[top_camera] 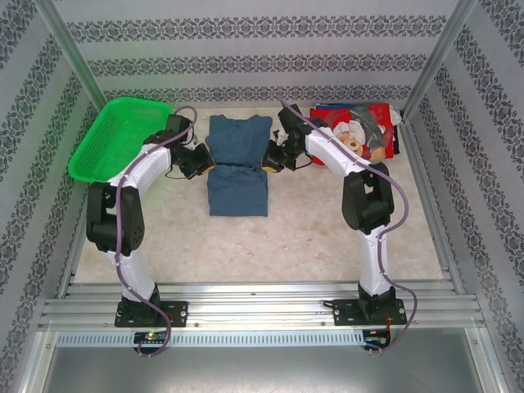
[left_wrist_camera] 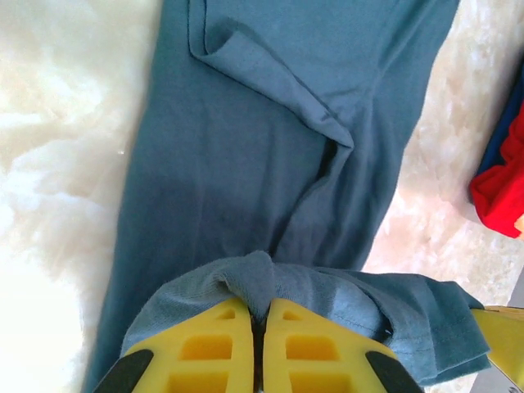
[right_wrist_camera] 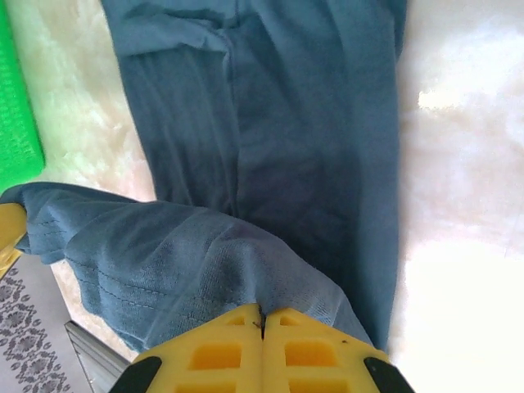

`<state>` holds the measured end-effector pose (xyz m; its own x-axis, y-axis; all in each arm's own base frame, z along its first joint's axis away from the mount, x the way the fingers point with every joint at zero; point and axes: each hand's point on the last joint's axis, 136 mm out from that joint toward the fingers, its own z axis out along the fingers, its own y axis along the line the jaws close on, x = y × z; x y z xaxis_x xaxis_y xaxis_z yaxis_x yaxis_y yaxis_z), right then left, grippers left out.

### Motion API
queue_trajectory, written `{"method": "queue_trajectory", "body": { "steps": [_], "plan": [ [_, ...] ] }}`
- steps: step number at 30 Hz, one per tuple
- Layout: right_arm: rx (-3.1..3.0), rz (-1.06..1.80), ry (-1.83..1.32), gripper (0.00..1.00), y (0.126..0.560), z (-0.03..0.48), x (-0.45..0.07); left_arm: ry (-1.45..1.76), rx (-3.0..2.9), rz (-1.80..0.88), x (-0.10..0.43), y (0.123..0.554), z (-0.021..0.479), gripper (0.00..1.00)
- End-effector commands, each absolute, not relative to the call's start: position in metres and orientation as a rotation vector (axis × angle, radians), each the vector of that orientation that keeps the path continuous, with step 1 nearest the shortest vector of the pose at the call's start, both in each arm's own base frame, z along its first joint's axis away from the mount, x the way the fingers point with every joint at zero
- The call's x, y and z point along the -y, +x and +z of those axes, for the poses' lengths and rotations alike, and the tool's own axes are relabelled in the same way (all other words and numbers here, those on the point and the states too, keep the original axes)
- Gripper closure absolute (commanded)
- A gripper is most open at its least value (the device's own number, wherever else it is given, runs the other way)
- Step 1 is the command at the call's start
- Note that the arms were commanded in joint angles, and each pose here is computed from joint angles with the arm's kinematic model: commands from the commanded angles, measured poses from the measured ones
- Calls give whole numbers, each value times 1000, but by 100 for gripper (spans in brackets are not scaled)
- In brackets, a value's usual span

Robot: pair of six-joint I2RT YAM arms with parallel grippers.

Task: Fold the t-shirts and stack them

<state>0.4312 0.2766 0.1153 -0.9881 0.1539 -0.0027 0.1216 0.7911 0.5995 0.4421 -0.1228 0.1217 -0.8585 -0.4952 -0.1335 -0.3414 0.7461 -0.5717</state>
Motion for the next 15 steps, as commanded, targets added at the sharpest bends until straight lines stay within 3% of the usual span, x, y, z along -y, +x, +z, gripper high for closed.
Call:
{"method": "queue_trajectory", "body": {
  "steps": [1,9,11,13,15],
  "plan": [
    [-2922,996,243,100,443,108,-276,-600,-2643,-821,123,459,122,92],
    [-2927,1008,305,99,468,81,-273,-592,-2665,-825,127,484,98,88],
    [-2920,1026,312,93,475,78,-275,-597,-2678,-803,125,487,93,86],
    [-2918,1040,319,83,481,75,-275,-600,-2676,-798,123,492,91,75],
    [-2898,1044,344,69,489,76,-272,-596,-2645,-825,125,499,97,56]
  ]
}}
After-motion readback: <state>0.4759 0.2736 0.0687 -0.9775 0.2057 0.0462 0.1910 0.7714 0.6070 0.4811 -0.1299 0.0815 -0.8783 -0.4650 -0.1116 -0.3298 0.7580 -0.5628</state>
